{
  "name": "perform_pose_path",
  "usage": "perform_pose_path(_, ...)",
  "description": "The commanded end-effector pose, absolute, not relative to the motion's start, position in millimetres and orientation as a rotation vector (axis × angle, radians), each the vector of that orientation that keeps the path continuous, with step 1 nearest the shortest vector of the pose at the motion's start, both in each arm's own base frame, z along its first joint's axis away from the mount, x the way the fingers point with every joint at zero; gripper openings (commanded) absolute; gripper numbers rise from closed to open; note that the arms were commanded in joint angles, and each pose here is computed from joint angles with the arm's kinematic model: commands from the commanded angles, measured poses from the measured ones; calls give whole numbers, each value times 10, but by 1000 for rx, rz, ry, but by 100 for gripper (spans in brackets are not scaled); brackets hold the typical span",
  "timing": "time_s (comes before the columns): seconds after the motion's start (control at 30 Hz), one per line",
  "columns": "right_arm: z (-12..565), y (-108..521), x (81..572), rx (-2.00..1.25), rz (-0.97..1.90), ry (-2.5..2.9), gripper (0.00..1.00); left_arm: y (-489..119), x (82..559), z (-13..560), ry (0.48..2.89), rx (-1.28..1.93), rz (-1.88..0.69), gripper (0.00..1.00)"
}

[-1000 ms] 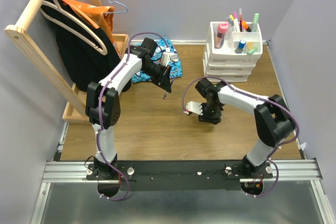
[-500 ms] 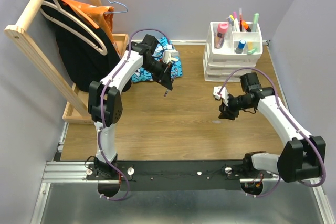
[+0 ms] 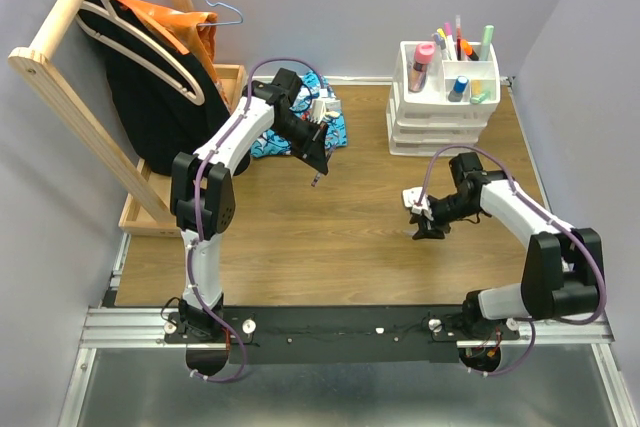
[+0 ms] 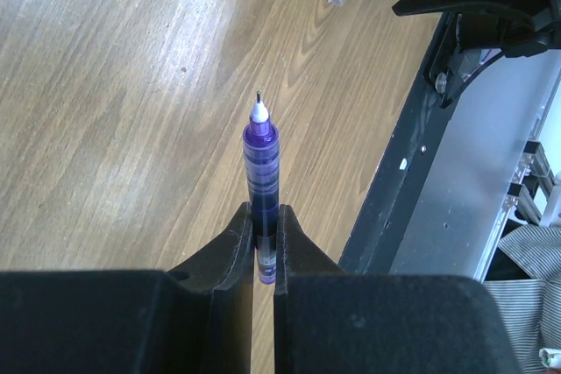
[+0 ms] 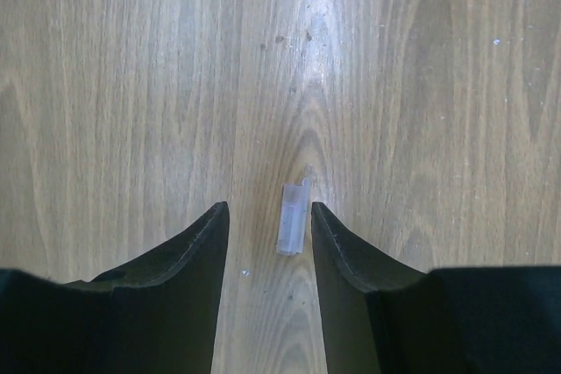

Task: Sort the stationery into containers
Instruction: Pick up the pen cap from the center of the board.

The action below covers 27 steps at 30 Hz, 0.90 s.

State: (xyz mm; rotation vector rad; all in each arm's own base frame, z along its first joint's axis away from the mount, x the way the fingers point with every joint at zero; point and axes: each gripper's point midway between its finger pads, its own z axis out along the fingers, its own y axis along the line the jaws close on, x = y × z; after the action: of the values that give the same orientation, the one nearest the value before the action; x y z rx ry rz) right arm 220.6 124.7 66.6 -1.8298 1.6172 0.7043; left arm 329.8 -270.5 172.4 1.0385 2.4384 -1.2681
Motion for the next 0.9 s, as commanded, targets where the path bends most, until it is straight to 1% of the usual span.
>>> perform_pose_path(0.0, 551, 1206, 2290, -1885, 654, 1561, 50, -2688, 3262, 1666, 2467, 1045, -1253, 0)
perform_pose_path(0.43, 288, 1101, 2264, -1924, 634, 1633, 49, -2752, 3358, 1600, 2472, 1031, -1272, 0)
perform_pose_path(0.67, 206, 1098, 2349, -1920, 637, 1655, 47, -2760, 3359, 1583, 2478, 1027, -1283, 0)
perform_pose_path(0.87, 118, 1091, 2397, -1931, 662, 1676, 44, -2768, 3371, 1563, 2479, 1025, -1287, 0)
